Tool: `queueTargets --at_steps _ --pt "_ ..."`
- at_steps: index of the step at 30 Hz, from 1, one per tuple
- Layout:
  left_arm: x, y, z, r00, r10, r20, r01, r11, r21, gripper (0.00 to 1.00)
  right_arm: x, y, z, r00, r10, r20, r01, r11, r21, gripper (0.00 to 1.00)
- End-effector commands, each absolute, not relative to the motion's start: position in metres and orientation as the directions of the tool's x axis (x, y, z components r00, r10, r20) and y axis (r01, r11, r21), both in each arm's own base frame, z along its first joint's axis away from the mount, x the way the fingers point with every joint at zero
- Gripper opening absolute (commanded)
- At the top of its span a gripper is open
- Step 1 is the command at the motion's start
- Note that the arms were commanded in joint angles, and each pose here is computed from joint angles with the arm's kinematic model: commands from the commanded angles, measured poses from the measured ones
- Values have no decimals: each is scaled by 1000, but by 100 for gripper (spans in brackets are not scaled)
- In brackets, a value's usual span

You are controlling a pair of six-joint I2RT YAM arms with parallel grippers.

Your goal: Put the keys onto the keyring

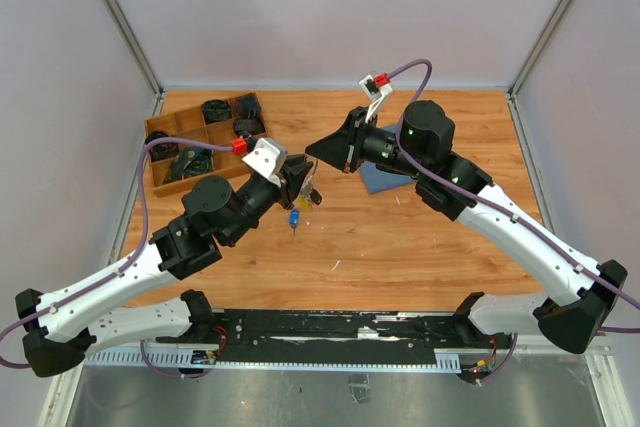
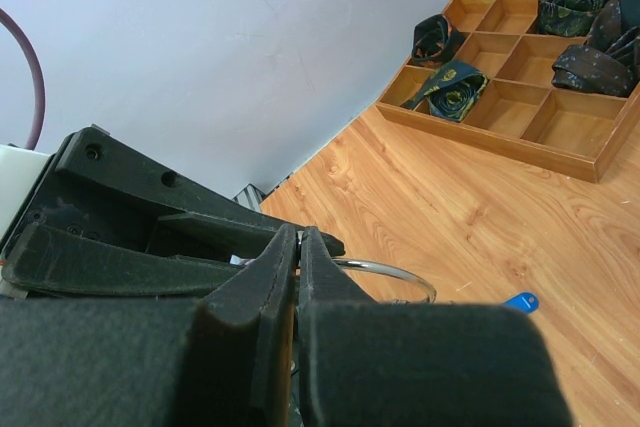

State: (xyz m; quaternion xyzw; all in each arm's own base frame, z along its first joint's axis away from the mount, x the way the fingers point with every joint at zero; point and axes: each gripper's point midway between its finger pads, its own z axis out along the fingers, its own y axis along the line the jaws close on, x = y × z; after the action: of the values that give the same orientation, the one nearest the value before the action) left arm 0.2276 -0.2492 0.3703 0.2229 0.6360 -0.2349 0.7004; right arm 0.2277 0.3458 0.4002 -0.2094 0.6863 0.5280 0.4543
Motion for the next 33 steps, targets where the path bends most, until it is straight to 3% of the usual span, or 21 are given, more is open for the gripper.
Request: queueTargets --at_steps 1,33 --pt "223 -248 395 125 -94 -988 623 782 4 26 230 345 417 -474 244 -846 -783 322 532 1" --pt "223 -246 401 134 -108 -985 620 785 -2 29 230 346 410 -489 230 -841 -778 321 540 1"
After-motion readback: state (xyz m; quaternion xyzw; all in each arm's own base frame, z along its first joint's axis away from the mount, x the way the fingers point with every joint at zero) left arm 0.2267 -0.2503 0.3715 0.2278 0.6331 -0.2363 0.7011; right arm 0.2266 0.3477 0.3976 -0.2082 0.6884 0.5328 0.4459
